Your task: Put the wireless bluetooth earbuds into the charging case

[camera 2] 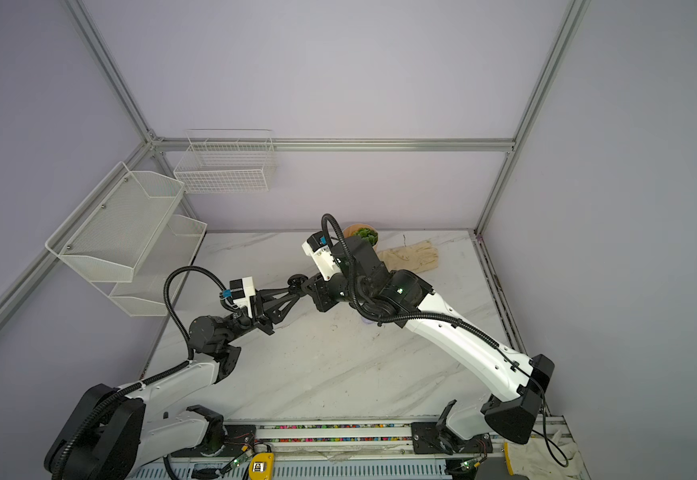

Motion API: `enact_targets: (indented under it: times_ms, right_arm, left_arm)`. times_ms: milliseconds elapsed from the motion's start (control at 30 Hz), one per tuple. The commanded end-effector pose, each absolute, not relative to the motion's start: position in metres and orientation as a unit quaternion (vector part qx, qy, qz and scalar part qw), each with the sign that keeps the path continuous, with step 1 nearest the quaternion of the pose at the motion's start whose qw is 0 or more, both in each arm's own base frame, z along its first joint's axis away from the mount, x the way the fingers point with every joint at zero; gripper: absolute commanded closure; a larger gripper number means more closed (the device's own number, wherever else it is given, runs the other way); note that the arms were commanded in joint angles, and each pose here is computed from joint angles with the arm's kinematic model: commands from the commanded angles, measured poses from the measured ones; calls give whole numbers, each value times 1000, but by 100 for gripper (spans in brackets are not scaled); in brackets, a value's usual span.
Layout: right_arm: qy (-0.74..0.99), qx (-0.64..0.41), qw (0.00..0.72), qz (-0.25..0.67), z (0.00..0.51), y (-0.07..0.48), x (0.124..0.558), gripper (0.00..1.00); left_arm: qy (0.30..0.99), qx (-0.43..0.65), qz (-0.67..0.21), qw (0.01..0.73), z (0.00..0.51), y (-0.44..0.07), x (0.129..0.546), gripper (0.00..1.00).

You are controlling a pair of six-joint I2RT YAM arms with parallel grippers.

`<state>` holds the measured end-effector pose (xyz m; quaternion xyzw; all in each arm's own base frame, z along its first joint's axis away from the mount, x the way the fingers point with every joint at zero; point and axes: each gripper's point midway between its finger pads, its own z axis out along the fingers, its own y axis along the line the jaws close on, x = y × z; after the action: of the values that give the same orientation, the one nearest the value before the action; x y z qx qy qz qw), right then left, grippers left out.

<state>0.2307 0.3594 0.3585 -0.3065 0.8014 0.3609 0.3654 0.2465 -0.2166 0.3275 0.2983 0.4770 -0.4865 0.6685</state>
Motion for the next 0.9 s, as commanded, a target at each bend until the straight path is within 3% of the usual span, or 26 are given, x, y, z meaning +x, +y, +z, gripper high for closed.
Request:
enact_targets:
  times_ms: [0,167,333,533,867]
  right_arm:
    - [798,-309,361,370,365,360,226,85]
    - [787,-300,404,357,405,342,226,83]
    - [795,-306,408,329,395,346,238,71]
    - [817,-315,397,275,378,349,255,47]
    - [838,-314,382,230,359,346,266,48]
  left_arm:
    - [449,299,-485,688,342,-213,239,100]
    - [450,300,-485,687,341,-214,239,100]
    - [449,303,-489,684,341,-215,237,100]
    - [448,303,-489,685,342,-214,236,100]
    - [446,304,-486,687,342,-214,236,100]
